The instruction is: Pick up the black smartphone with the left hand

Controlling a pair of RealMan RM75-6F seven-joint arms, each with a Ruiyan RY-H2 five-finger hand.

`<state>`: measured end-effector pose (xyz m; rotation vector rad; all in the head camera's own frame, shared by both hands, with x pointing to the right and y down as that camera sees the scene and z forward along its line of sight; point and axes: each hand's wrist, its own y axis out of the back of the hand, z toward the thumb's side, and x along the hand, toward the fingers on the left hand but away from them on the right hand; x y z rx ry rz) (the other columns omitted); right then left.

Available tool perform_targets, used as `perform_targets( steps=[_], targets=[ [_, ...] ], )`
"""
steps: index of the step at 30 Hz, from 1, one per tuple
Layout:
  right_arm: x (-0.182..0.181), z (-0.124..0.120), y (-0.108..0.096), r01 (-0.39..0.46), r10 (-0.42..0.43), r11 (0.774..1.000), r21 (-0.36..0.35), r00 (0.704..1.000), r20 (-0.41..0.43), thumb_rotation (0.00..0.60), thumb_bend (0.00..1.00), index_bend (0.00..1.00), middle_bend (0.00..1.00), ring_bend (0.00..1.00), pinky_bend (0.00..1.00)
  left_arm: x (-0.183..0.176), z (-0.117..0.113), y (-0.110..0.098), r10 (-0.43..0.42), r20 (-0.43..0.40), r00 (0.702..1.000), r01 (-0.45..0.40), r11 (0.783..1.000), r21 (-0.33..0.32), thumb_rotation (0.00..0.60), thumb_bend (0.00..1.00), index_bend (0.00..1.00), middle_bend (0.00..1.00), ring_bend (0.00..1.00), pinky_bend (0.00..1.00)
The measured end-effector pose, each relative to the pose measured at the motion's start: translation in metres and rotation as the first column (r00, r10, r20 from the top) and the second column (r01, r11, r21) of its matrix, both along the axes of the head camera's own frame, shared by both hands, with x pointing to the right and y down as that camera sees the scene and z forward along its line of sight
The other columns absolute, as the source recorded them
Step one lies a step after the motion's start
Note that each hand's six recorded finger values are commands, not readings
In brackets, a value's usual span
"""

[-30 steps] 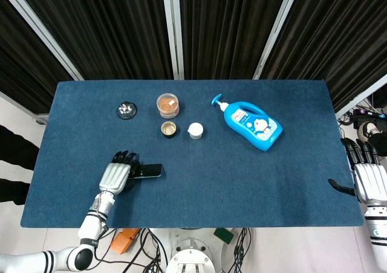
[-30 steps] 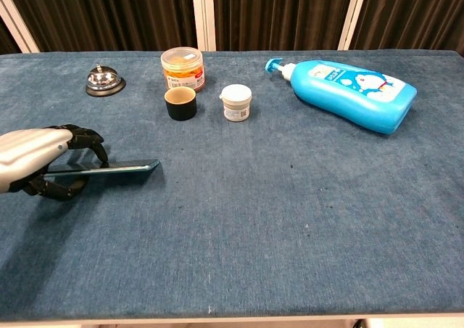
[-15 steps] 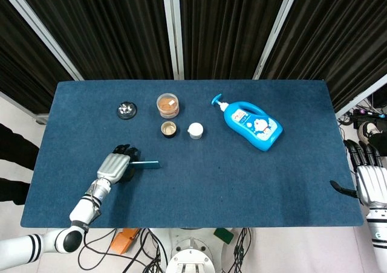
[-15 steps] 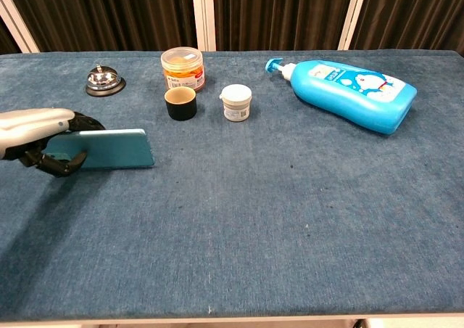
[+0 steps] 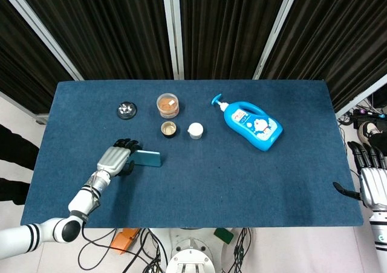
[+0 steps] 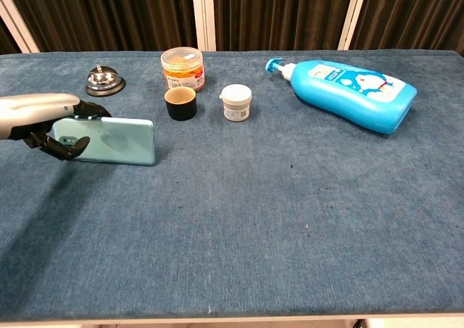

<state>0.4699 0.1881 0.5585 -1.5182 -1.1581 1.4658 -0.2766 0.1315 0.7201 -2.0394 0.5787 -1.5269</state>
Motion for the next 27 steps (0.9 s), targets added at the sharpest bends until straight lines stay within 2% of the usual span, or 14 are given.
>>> perform_targets(
  steps=[5, 9, 12, 15, 16, 19, 22, 27],
  targets=[
    [0.001, -0.002, -0.001, 0.000, 0.000, 1.000, 0.004, 1.000, -0.004, 0.600, 0.23, 0.05, 0.13, 0.00, 0.05, -0.008, -0.013, -0.009, -0.049, -0.015, 0.999, 0.050, 0.997, 0.063, 0.600, 0.62, 0.17, 0.07, 0.00, 0.02],
    [0.004, -0.003, -0.001, -0.002, 0.002, 1.000, 0.005, 1.000, -0.010, 0.600, 0.23, 0.05, 0.13, 0.00, 0.05, -0.026, -0.032, -0.017, -0.118, -0.021, 0.993, 0.120, 0.980, 0.159, 0.600, 0.58, 0.17, 0.07, 0.00, 0.02],
    [0.005, -0.003, -0.002, -0.003, 0.003, 1.000, 0.005, 1.000, -0.011, 0.600, 0.23, 0.05, 0.13, 0.00, 0.05, -0.049, -0.052, -0.021, -0.183, -0.021, 0.983, 0.183, 0.949, 0.256, 0.600, 0.46, 0.17, 0.07, 0.01, 0.02],
    [0.005, -0.002, -0.002, -0.002, 0.002, 1.000, 0.001, 1.000, -0.007, 0.600, 0.23, 0.05, 0.13, 0.00, 0.05, -0.078, -0.075, -0.018, -0.248, -0.018, 0.969, 0.238, 0.904, 0.356, 0.600, 0.33, 0.17, 0.07, 0.02, 0.02],
    [0.005, -0.002, -0.003, -0.002, 0.002, 1.000, -0.002, 1.000, -0.005, 0.600, 0.23, 0.05, 0.13, 0.00, 0.05, -0.091, -0.085, -0.013, -0.271, -0.014, 0.962, 0.255, 0.884, 0.392, 0.600, 0.27, 0.17, 0.07, 0.02, 0.02],
    [0.004, 0.001, -0.002, 0.000, 0.000, 1.000, -0.021, 1.000, 0.001, 0.600, 0.23, 0.03, 0.12, 0.00, 0.05, -0.123, -0.107, 0.006, -0.314, 0.011, 0.949, 0.275, 0.846, 0.457, 0.600, 0.22, 0.17, 0.07, 0.02, 0.01],
    [0.001, 0.002, -0.003, 0.013, -0.013, 1.000, -0.026, 1.000, 0.010, 0.600, 0.23, 0.03, 0.12, 0.00, 0.05, -0.149, -0.126, 0.032, -0.333, 0.056, 0.941, 0.267, 0.836, 0.480, 0.600, 0.20, 0.17, 0.07, 0.02, 0.01],
    [-0.009, 0.001, -0.005, 0.048, -0.047, 0.999, -0.020, 0.999, 0.026, 0.600, 0.23, 0.03, 0.12, 0.00, 0.05, -0.171, -0.146, 0.069, -0.364, 0.109, 0.925, 0.269, 0.831, 0.486, 0.600, 0.19, 0.17, 0.07, 0.02, 0.01]
  ],
)
